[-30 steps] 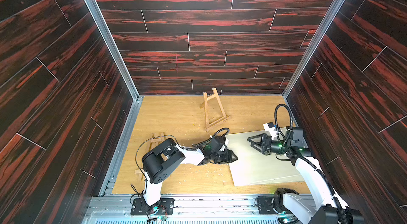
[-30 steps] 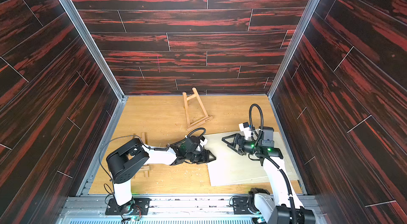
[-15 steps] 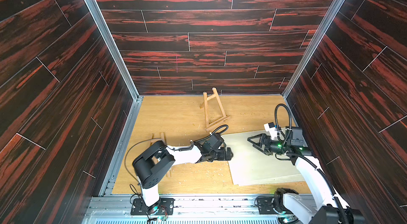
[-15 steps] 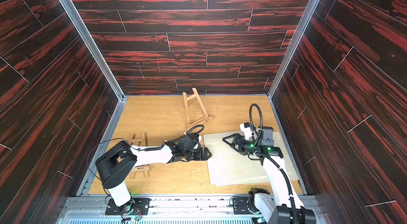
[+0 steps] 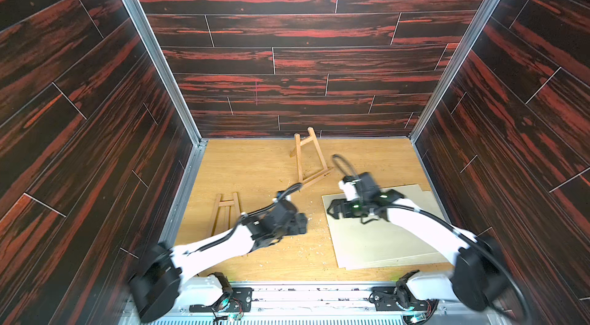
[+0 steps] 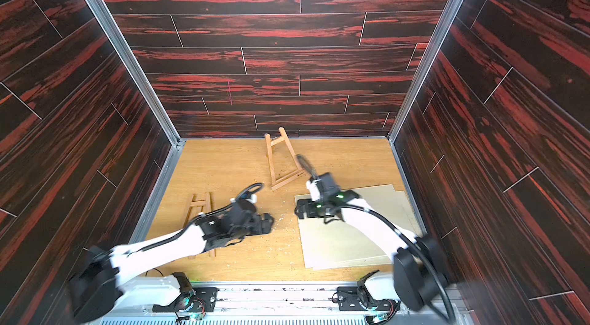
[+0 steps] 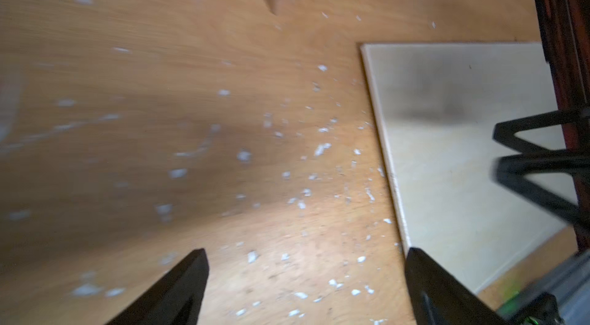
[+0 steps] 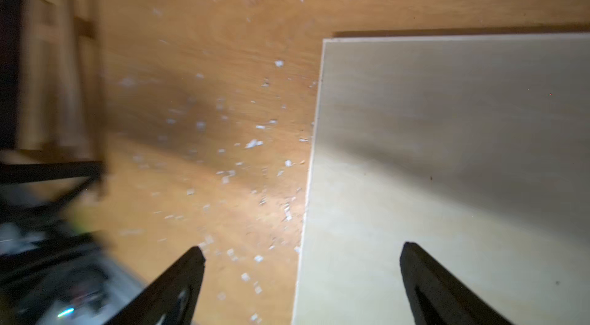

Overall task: Disassemble the easel
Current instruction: Adjust the drawing board.

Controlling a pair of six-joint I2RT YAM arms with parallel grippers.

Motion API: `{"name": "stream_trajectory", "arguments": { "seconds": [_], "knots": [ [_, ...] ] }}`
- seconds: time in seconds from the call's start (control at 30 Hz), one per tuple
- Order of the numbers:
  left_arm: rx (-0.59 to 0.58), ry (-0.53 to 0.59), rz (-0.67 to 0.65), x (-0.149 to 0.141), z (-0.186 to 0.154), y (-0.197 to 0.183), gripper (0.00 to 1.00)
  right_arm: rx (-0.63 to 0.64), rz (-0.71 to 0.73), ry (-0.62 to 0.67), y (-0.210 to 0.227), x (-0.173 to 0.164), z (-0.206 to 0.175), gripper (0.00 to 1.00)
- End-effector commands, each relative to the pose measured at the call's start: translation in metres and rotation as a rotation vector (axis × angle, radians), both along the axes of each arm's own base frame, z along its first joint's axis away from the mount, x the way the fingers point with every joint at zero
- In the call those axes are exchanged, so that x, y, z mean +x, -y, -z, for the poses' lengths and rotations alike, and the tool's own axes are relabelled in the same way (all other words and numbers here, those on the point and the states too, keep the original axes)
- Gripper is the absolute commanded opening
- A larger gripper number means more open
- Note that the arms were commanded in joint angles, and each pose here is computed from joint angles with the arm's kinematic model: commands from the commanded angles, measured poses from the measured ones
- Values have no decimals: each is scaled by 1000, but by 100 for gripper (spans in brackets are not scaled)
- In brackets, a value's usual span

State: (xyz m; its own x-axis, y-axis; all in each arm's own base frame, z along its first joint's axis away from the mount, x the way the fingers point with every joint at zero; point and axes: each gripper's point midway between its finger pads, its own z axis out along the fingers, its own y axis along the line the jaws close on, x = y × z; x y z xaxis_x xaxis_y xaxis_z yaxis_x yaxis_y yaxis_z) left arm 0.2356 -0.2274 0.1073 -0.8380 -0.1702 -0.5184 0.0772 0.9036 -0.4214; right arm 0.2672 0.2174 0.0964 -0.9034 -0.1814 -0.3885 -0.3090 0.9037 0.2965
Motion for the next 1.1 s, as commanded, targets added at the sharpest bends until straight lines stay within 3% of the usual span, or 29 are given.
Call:
{"name": "stream_trajectory", "arguments": {
  "seconds": [0.0, 0.2, 0.53, 0.77, 1.07],
  "knots": [
    [66, 23, -100, -6, 3, -40, 100, -239, 43, 72, 18, 16, 21, 99],
    [47, 64, -159, -15, -4, -67, 100, -347, 17, 71, 11, 22, 48, 99],
    [45, 69, -176, -20, -3, -75, 100, -414, -27, 84, -4, 28, 72, 99],
    [45, 70, -177, -20, -3, -75, 100, -521, -18, 93, 13, 29, 82, 99],
    [41, 70, -175, -20, -3, -75, 100, -566, 3, 105, 26, 31, 82, 99]
  ]
}}
